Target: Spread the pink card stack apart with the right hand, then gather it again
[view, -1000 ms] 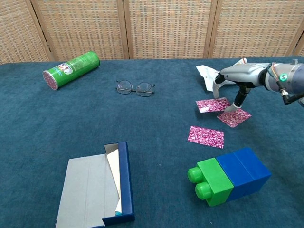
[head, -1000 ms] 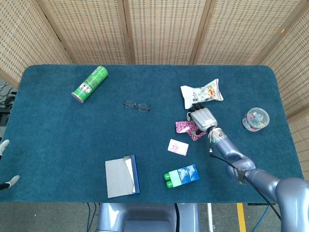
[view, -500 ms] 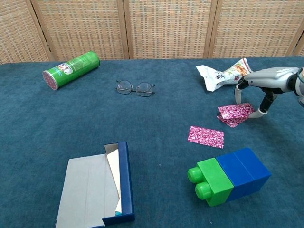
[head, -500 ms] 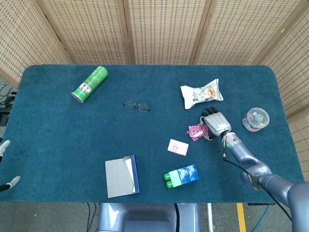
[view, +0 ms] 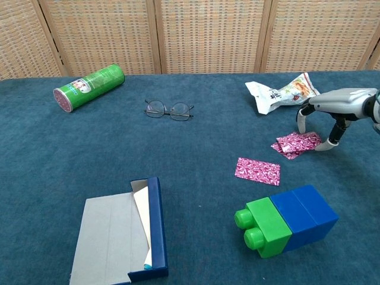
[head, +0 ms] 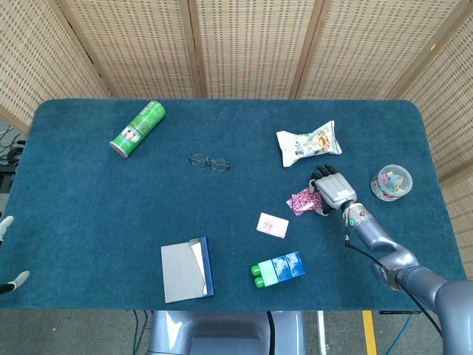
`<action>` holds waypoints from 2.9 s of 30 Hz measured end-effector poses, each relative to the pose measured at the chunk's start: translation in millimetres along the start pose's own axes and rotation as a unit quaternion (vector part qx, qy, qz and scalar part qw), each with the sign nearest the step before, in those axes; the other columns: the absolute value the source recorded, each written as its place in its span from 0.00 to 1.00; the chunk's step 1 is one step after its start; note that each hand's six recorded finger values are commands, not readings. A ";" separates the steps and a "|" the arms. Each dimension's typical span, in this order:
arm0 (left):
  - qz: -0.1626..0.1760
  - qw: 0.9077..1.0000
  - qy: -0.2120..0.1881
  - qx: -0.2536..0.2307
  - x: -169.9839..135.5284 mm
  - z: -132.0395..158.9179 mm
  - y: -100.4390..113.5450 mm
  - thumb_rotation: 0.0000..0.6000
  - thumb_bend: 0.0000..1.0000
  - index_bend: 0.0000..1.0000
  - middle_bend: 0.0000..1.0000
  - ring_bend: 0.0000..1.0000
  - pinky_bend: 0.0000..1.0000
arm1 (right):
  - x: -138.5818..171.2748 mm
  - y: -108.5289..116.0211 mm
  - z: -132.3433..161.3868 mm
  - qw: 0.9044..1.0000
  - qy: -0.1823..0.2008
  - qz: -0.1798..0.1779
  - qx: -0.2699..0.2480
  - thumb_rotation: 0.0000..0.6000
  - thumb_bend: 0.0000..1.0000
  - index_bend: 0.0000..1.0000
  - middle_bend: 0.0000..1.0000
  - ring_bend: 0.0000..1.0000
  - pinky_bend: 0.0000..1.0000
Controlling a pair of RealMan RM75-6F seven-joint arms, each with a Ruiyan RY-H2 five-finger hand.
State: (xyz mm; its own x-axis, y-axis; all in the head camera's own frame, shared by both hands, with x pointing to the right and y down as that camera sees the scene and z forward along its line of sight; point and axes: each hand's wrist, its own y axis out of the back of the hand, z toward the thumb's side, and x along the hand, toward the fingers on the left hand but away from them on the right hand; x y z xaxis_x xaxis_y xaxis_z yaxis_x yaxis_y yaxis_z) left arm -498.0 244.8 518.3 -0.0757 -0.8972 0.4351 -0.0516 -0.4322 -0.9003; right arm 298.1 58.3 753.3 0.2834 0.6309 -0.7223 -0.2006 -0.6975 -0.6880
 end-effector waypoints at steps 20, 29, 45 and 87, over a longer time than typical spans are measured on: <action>0.001 1.000 -0.002 -0.003 1.7 -2.3 0.4 1.00 0.12 0.00 0.00 0.00 0.00 | 7.3 15.4 24.4 0.999 0.033 -0.007 0.000 1.00 0.29 0.29 0.16 0.00 0.00; 0.003 1.000 -0.004 -0.004 1.4 -1.8 1.6 1.00 0.12 0.00 0.00 0.00 0.00 | 19.4 16.6 52.4 0.998 0.067 0.002 0.001 1.00 0.12 0.29 0.16 0.00 0.00; 0.004 1.000 -0.004 -0.006 -2.3 -5.6 2.8 1.00 0.12 0.00 0.00 0.00 0.00 | 15.5 6.1 108.2 0.995 0.104 0.005 0.000 1.00 0.00 0.27 0.15 0.00 0.00; 0.007 1.000 0.005 -0.008 -4.5 -12.7 2.9 1.00 0.12 0.00 0.00 0.00 0.00 | -8.6 5.9 105.8 0.992 0.105 -0.015 0.071 1.00 0.00 0.26 0.14 0.00 0.00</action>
State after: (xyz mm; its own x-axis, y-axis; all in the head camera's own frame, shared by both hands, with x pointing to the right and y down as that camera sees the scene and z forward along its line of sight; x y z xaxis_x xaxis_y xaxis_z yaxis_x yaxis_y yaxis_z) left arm -510.5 248.7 513.9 -0.0874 -0.9021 0.4225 -0.0666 -0.4179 -0.9060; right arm 195.2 84.7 747.9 0.4771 0.5560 -0.6806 -0.3148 -0.6149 -0.7230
